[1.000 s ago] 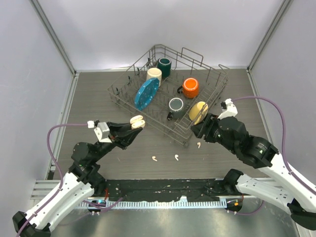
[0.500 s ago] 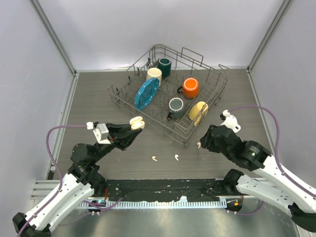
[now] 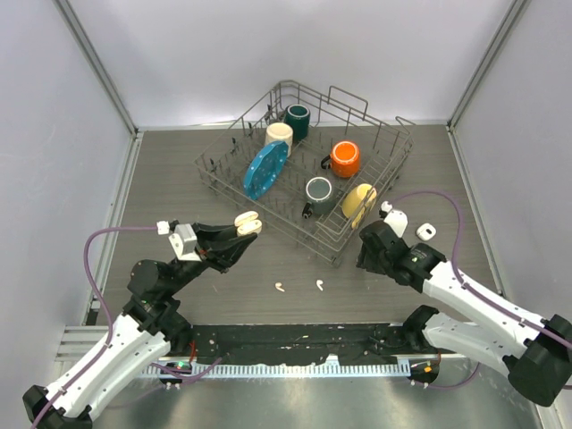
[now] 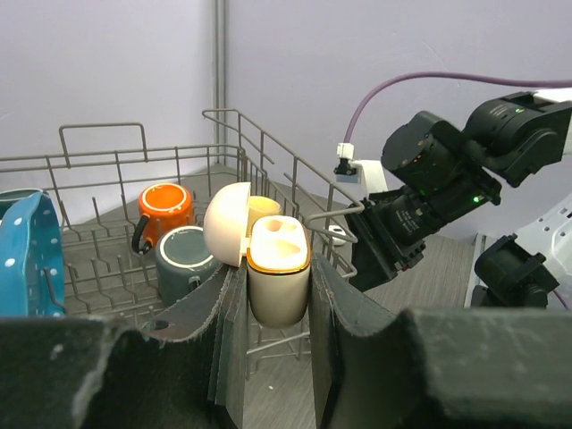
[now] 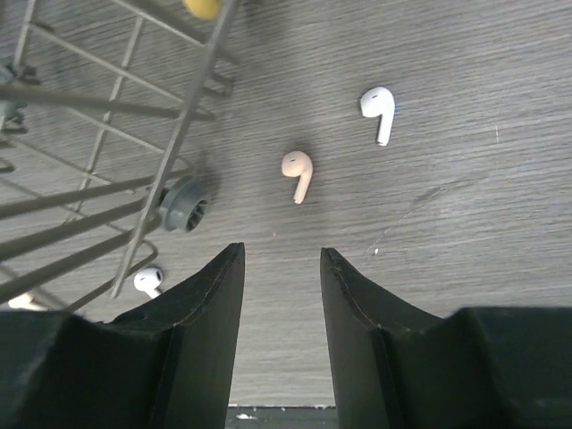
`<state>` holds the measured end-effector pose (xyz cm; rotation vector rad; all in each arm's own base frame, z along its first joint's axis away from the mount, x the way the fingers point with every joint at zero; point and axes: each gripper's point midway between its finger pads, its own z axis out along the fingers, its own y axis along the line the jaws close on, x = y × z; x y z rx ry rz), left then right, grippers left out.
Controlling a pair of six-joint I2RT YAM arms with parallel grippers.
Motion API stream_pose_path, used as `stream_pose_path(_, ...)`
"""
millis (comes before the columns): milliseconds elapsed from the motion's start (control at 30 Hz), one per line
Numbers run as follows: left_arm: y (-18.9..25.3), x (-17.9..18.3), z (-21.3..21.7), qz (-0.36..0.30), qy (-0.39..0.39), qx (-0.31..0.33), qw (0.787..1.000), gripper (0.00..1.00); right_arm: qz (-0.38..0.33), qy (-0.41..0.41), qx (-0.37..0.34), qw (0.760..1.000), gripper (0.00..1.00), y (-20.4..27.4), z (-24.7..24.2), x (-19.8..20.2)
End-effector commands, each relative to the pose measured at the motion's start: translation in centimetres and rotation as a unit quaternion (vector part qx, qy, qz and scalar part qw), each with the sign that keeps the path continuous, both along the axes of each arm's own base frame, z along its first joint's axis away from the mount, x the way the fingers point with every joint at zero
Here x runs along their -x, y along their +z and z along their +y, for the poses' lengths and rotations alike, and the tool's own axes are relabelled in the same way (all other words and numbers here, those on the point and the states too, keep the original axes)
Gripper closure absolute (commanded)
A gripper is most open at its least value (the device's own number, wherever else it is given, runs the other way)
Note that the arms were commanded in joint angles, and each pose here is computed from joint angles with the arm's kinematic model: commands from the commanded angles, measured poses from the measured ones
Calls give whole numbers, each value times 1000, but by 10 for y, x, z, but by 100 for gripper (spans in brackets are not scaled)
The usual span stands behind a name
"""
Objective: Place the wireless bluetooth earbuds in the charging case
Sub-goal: Pick up the earbud from the center of the board.
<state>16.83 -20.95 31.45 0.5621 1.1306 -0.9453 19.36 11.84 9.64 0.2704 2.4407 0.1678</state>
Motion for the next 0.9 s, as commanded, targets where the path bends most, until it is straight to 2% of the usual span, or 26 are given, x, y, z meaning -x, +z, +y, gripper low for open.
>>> stream_pose_path(0, 10, 4, 3, -13, 0, 15, 1000, 100, -3, 5, -35, 999, 57, -14, 3, -12)
stream_pose_path(67, 10, 4, 4, -13, 2, 16, 1000, 100, -1, 8, -55, 998, 57, -17, 8, -15)
stream_pose_path(300, 8, 1, 2, -8, 3, 13, 1000, 100, 6, -6, -57, 998, 57, -33, 7, -23)
stream_pose_path(867, 4, -5, -2, 1, 4, 5, 1000, 100, 6, -44, -18, 999, 59, -56, -5, -38)
